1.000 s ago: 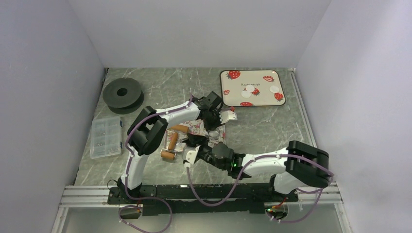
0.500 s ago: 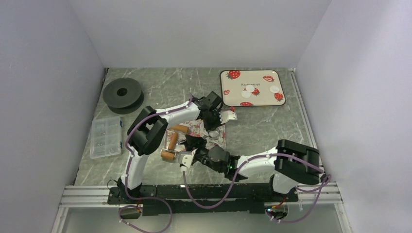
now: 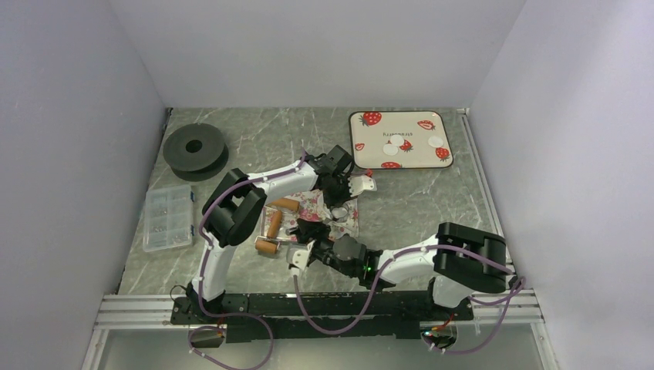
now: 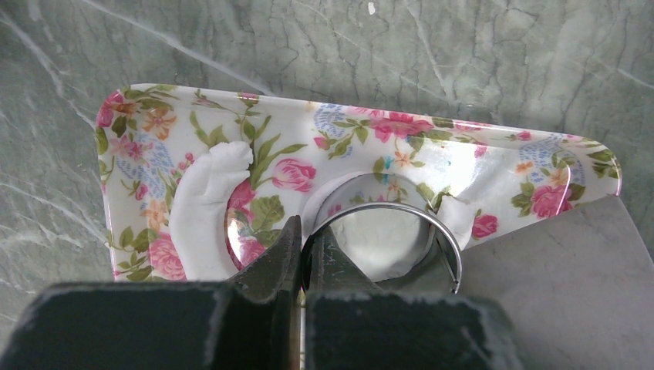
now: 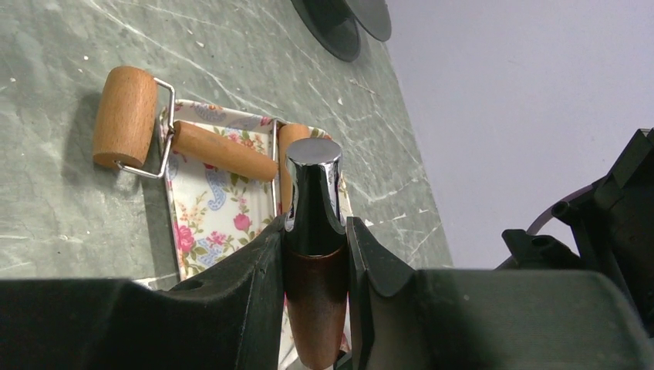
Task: Roll out the dumpling wrappers from the dough
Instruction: Remove the dumpling wrapper from the work surface.
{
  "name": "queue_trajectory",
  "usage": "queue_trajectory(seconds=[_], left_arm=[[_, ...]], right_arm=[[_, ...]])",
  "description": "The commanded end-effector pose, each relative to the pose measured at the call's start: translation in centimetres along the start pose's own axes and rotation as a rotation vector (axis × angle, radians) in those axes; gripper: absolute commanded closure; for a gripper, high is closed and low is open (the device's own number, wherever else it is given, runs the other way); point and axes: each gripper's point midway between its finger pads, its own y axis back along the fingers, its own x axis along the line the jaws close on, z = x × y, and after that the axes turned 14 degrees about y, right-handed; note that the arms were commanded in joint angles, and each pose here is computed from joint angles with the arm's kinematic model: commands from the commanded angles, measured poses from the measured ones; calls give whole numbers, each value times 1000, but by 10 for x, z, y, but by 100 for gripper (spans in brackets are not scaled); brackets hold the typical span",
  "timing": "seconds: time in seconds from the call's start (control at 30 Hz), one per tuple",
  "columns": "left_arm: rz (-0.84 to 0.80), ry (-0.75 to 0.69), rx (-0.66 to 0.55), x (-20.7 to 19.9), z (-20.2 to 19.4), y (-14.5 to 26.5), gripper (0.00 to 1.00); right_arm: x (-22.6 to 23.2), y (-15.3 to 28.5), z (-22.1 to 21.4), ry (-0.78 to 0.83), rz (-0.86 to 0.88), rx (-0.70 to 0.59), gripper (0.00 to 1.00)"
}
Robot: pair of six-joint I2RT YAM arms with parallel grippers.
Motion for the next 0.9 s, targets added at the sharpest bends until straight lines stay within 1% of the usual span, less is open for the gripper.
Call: queue_trajectory(seconds=[0.0, 0.2, 0.3, 0.37, 0.43, 0.53, 0.6, 0.77, 0.87], left_arm=[[-96, 23, 120, -22, -39, -26, 100], [-91, 25, 118, -21, -39, -28, 100], [-90, 28, 114, -22, -39, -28, 100], [-86, 27, 111, -21, -39, -28, 100], [-81, 24, 112, -20, -40, -28, 100], [-78, 20, 113, -20, -40, -26, 100], [-76, 17, 112, -20, -40, -26, 100], [-77, 18, 113, -20, -40, -25, 100], [-79, 17, 114, -20, -40, -25, 100]], right_arm=[[11, 5, -1, -91, 54, 4, 100], [-14, 12, 55, -424, 62, -207, 100], [-26, 19, 68, -529, 31, -272, 100], [-31, 21, 72, -561, 21, -290, 100], [-38, 21, 73, -560, -5, -297, 100], [-56, 21, 71, -520, -50, -274, 100], [-72, 23, 65, -478, -103, -235, 100], [-110, 32, 34, -312, -280, -74, 100], [-118, 31, 27, -237, -325, -34, 100]])
